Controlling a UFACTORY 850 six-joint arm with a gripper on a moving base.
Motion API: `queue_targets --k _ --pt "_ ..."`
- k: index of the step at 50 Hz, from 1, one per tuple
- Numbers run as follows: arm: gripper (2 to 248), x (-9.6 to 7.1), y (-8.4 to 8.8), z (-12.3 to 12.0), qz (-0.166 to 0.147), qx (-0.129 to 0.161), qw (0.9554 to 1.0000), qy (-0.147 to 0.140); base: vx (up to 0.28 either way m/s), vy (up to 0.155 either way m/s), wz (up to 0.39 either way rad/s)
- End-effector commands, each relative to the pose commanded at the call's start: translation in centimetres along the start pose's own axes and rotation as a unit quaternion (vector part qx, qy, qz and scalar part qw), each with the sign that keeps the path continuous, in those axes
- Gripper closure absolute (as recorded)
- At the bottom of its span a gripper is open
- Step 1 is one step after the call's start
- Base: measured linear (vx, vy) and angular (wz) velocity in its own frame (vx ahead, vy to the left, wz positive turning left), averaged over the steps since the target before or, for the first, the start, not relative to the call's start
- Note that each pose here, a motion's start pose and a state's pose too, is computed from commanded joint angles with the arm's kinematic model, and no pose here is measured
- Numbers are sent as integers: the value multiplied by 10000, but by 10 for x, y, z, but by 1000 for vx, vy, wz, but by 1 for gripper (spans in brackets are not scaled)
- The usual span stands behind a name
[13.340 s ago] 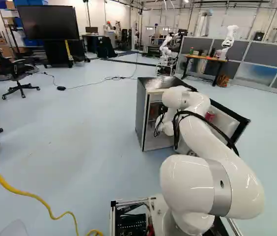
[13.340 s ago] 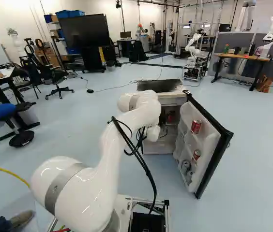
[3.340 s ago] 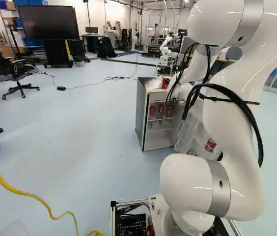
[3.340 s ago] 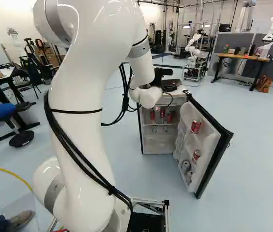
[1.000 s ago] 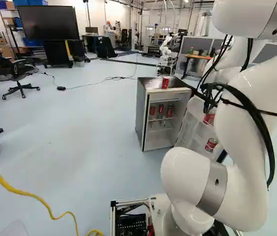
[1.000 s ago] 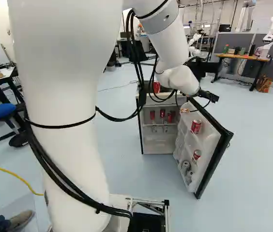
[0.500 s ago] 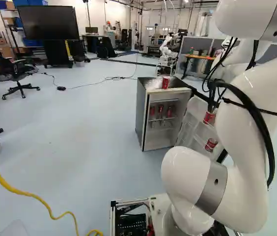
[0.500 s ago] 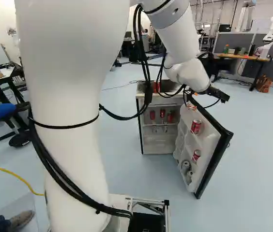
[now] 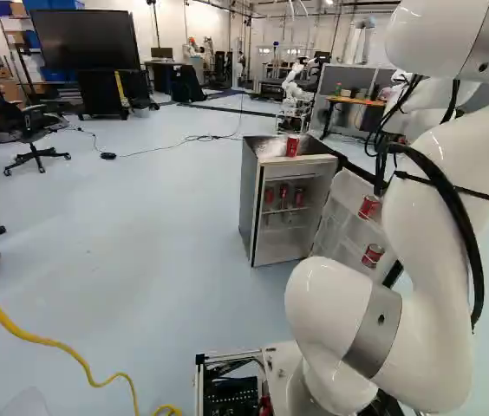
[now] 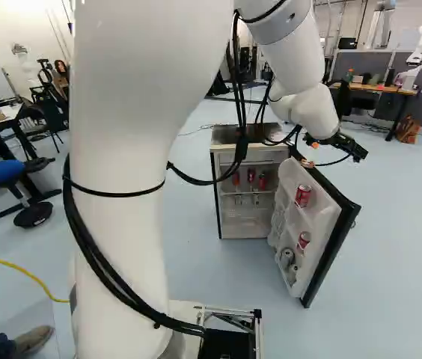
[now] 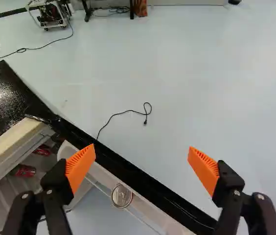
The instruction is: Grab a drink from the fridge
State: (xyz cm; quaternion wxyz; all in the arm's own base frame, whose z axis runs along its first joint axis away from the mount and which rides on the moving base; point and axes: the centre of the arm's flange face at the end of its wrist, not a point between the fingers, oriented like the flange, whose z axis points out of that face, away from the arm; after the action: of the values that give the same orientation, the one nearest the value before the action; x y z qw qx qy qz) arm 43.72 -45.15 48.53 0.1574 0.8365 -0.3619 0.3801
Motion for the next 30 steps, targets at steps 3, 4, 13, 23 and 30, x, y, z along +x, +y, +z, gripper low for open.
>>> queue_targets --k 3,4,13,23,30 --pt "3 2 2 4 42 -15 10000 -73 0 0 0" --pt "3 2 3 6 57 -20 9999 -100 0 0 0" --pt "3 7 9 19 195 -58 9992 -338 0 0 0" --pt "3 12 15 34 350 -90 9976 -598 0 0 0" --pt "3 16 20 44 457 -104 9959 -777 0 0 0"
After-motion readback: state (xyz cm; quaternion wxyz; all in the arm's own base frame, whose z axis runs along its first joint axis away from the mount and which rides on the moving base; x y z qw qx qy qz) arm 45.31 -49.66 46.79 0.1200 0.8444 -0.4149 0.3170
